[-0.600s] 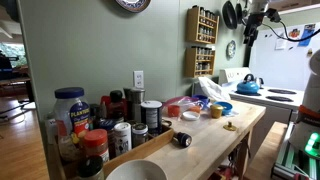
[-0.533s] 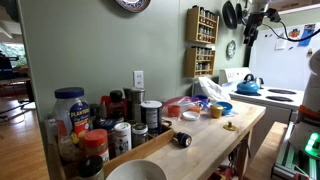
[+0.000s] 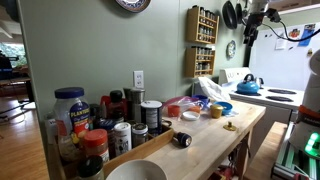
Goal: Switch off the flashlight
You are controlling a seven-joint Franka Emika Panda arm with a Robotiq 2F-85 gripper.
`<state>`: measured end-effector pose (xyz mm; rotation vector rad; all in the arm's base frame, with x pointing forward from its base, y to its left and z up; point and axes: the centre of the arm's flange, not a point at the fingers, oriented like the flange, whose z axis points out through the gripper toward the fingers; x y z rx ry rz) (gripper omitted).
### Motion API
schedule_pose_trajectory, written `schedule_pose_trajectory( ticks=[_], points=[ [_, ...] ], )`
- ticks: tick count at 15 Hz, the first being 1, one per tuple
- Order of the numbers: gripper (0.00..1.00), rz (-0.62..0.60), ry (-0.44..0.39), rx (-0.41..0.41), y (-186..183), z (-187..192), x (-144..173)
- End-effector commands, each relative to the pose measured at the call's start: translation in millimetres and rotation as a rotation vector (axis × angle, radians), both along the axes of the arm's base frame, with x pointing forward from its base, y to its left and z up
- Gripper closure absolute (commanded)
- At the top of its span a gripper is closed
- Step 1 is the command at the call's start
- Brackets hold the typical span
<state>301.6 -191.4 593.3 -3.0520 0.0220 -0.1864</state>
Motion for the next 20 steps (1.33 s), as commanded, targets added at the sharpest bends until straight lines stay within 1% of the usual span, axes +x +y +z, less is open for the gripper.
schedule_pose_trajectory(
  ticks=[1, 4, 7, 8, 10, 11, 12, 13, 14, 16, 20],
  points=[
    [0.00, 0.036, 0.014, -0.002, 13, -3, 8],
    [0.00, 0.170, 0.045, -0.021, 79, -12, 38],
    [0.00, 0.287, 0.084, -0.029, 163, -22, 64],
    [0.00, 0.305, 0.107, -0.024, 190, -25, 70],
    [0.00, 0.310, 0.157, -0.065, 241, -30, 76],
    [0.00, 0.314, 0.184, -0.099, 262, -32, 77],
    [0.00, 0.332, 0.198, -0.112, 278, -33, 78],
    [0.00, 0.385, 0.189, -0.132, 286, -34, 80],
    [0.00, 0.357, 0.155, -0.124, 272, -38, 70],
    [0.00, 0.388, 0.161, -0.137, 289, -39, 74],
    [0.00, 0.384, 0.165, -0.133, 287, -39, 78]
  ],
)
